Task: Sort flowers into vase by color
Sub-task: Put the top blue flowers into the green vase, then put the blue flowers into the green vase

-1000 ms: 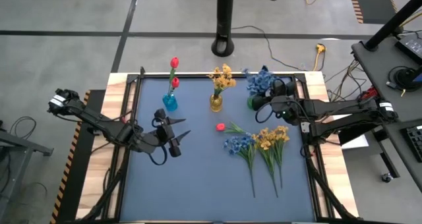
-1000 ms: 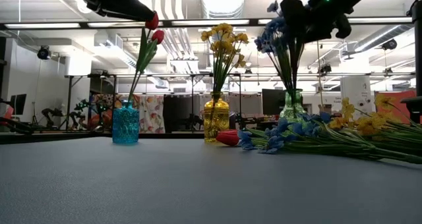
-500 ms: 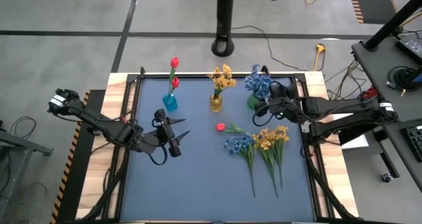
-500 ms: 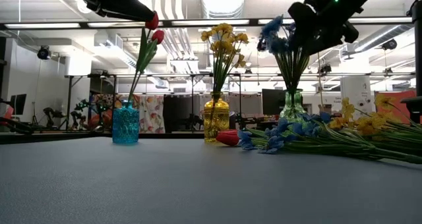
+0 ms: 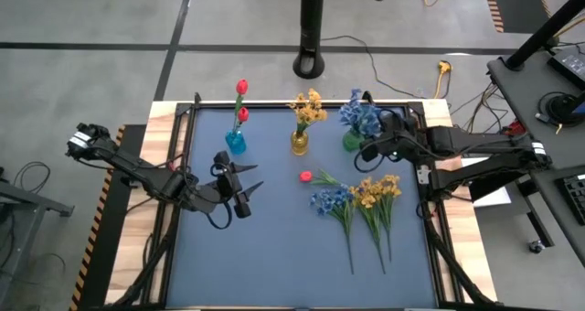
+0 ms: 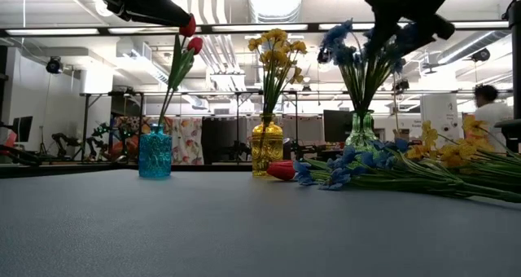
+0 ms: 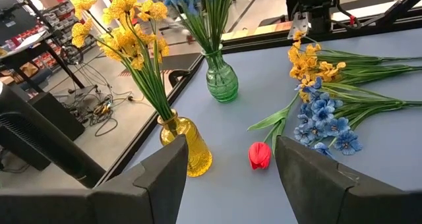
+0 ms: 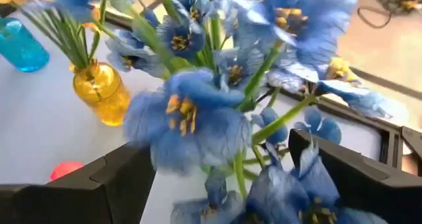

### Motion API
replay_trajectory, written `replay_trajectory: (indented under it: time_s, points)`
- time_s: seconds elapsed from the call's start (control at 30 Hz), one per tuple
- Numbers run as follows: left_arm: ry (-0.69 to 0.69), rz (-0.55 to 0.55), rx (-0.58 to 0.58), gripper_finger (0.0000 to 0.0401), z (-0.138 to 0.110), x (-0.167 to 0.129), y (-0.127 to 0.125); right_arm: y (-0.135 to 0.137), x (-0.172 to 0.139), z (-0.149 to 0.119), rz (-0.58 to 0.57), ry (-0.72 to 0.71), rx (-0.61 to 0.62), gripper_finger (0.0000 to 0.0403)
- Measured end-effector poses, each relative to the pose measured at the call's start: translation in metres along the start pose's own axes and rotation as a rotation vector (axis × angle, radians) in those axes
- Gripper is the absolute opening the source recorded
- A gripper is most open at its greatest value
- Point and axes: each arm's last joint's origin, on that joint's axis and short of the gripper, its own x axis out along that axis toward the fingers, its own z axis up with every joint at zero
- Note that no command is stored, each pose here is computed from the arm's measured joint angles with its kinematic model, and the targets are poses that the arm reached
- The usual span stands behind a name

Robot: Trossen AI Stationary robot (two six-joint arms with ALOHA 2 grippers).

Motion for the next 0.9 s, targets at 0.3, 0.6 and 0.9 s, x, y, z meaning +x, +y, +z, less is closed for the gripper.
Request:
replay_trajectory:
  time_s: [0.3,0.6,0.9]
  points:
    - [0.0,0.0,0.0,0.021,0.0,0.0,0.0,-0.002,-0.014,0.013,0.052,0.042,0.02,0.0327]
    - [0.0,0.0,0.0,0.021,0.0,0.0,0.0,-0.006,-0.03,0.027,0.07,0.051,0.04,0.0326]
    - [-0.028,-0.228,-0.044,0.021,0.004,0.001,-0.009,-0.006,-0.048,0.043,0.164,0.04,0.063,0.0326]
